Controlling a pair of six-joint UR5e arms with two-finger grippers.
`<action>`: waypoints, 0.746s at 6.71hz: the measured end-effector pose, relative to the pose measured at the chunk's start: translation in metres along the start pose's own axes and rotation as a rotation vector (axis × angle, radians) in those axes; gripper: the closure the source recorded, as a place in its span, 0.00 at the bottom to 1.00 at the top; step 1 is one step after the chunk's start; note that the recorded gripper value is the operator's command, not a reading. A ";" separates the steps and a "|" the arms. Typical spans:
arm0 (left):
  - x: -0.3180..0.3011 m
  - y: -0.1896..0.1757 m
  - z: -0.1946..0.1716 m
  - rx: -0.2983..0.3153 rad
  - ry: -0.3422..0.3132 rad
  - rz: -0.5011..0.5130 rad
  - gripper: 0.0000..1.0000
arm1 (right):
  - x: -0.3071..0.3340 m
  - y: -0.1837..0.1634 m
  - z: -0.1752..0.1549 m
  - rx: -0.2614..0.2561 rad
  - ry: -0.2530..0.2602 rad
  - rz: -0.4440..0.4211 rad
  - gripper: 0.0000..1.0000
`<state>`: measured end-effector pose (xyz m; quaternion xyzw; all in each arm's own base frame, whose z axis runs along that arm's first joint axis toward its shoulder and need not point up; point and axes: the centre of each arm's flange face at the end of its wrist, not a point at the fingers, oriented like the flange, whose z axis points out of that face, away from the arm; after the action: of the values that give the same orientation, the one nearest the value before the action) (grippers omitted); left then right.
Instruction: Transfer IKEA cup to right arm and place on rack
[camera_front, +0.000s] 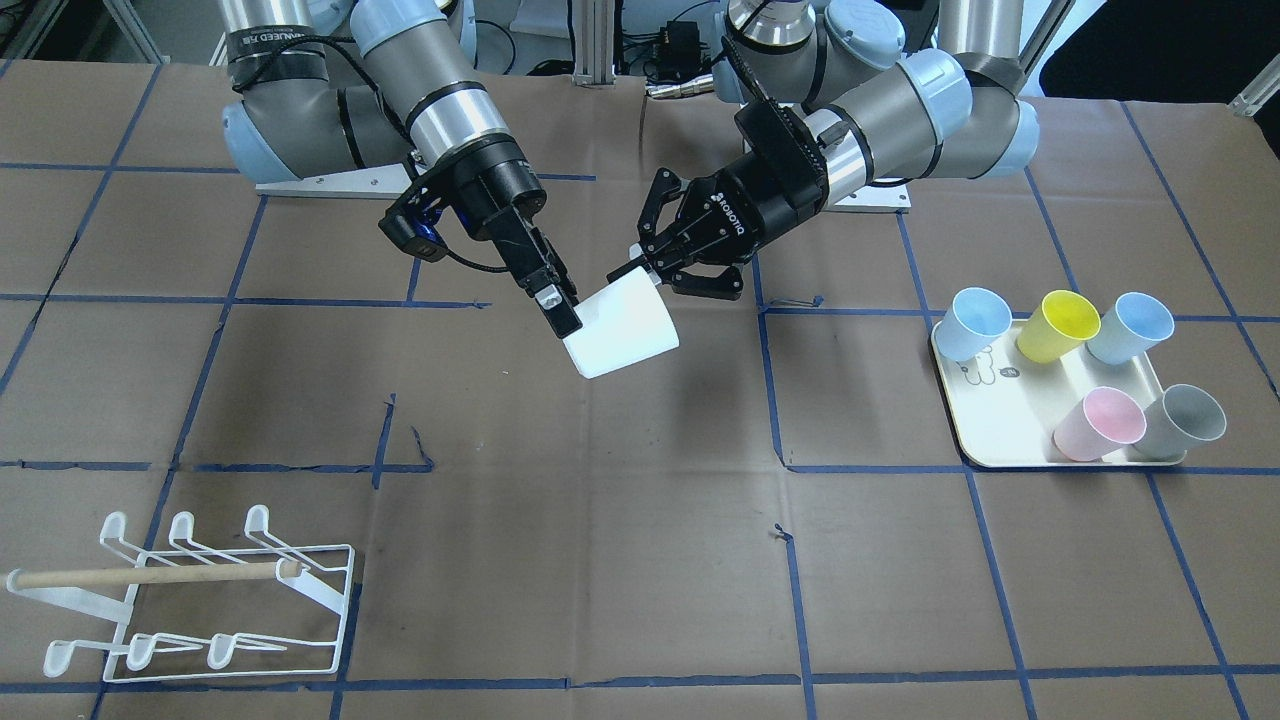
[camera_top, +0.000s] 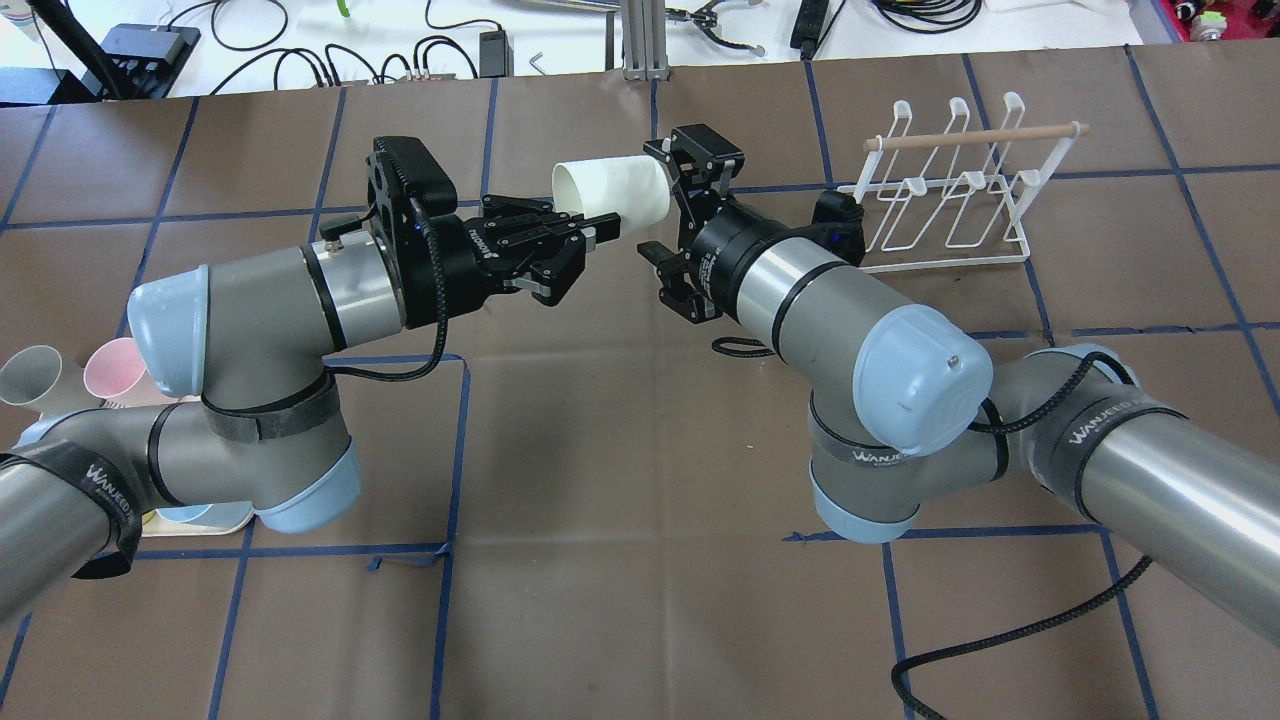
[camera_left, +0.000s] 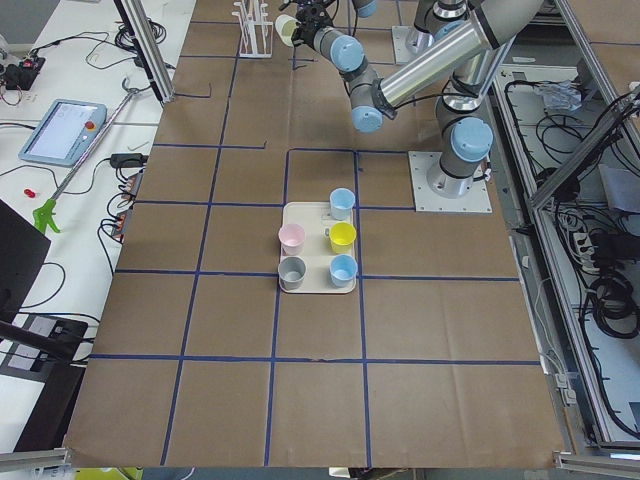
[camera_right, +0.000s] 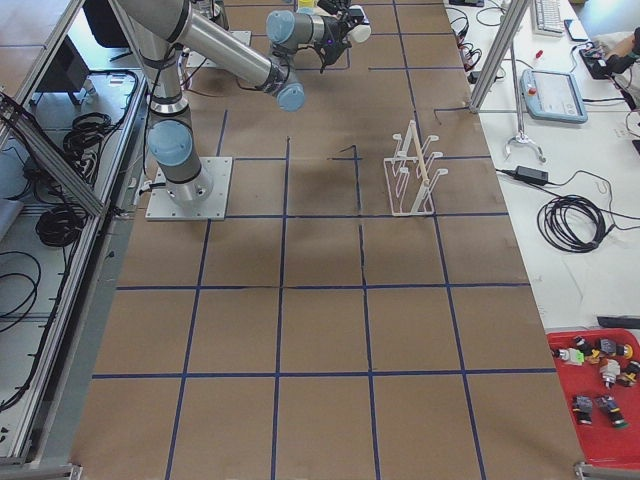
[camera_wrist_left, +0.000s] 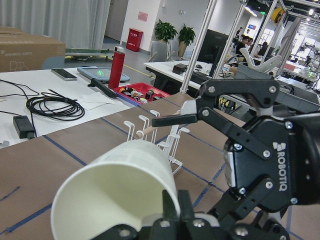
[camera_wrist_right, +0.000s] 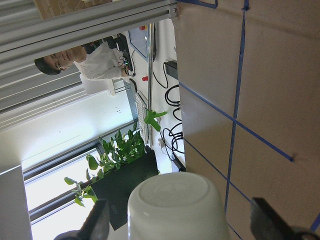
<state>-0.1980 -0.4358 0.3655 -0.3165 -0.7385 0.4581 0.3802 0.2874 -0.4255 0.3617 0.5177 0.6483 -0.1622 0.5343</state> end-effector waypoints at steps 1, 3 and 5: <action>0.000 0.000 0.000 0.000 0.000 -0.001 0.95 | -0.002 0.005 0.007 -0.011 0.001 -0.008 0.01; 0.000 0.000 0.000 0.001 0.000 -0.002 0.95 | -0.002 0.009 0.017 -0.024 0.006 -0.020 0.04; 0.000 0.000 0.000 0.001 0.000 -0.003 0.95 | -0.001 0.010 0.019 -0.031 0.010 -0.024 0.29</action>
<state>-0.1980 -0.4355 0.3660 -0.3154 -0.7388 0.4579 0.3808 0.3053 -0.4366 0.3587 0.5024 0.6594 -0.1560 0.5371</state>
